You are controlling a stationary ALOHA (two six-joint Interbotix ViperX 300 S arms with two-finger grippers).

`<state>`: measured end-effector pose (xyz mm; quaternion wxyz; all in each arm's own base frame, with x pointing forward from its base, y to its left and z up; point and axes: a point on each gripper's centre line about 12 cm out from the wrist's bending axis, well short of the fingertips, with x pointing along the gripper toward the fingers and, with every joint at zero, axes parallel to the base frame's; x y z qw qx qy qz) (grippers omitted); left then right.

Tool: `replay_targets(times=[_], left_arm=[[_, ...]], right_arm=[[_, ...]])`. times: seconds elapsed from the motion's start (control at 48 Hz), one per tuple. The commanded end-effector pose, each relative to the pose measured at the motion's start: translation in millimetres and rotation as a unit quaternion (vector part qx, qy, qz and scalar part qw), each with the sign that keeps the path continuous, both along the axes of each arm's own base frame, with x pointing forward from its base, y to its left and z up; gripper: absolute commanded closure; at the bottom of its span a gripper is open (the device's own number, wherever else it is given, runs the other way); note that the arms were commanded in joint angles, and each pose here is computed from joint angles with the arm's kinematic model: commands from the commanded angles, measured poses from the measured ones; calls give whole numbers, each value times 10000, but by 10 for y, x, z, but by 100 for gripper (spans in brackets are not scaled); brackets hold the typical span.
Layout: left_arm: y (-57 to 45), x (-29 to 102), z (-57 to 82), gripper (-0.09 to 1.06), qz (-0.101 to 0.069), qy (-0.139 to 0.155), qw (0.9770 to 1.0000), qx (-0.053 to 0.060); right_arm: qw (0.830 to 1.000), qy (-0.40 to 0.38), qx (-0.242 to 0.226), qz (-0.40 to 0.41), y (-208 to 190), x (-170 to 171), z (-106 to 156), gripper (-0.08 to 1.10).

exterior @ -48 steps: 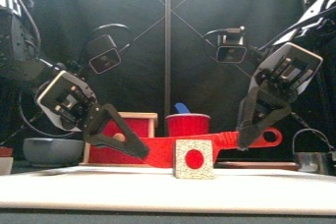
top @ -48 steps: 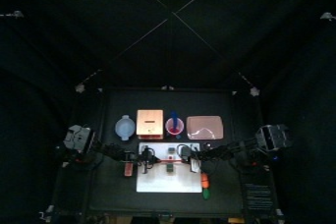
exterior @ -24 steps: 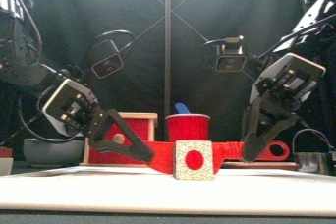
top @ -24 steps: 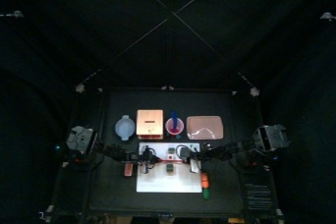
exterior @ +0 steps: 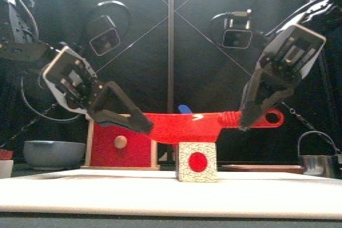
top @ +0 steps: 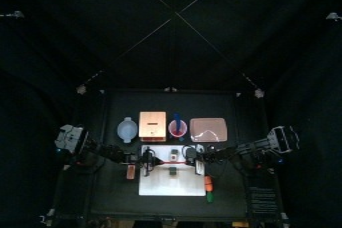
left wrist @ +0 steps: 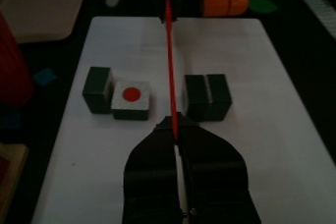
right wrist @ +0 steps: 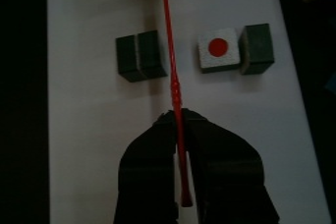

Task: Cut the sushi into 4 pieces with the knife
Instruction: Cut the sushi into 4 pieces

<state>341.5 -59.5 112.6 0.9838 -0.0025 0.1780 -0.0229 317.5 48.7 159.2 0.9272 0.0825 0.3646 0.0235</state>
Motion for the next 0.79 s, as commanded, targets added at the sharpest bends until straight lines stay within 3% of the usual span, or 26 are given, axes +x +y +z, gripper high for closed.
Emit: replay_targets(times=[0.021, 0.292, 0.479, 0.667, 0.792], left_arm=[[-110, 63, 106, 90, -182, -204, 9996, 1], [-220, 59, -16, 90, -316, -44, 9995, -2], [-227, 68, -127, 90, -314, 99, 9995, 24], [-211, 60, -243, 90, -258, 261, 9993, 41], [-186, 41, -451, 90, -126, 551, 9984, 51]], right_arm=[[9997, -211, 73, 70, 62, 19, 125, 101], [9999, -26, 59, 103, 94, 47, -6, 101], [9999, 110, 35, 94, 93, 69, -98, 101], [9997, 240, 16, 73, 86, 115, -191, 101], [9990, 449, 14, 40, 91, 140, -334, 101]])
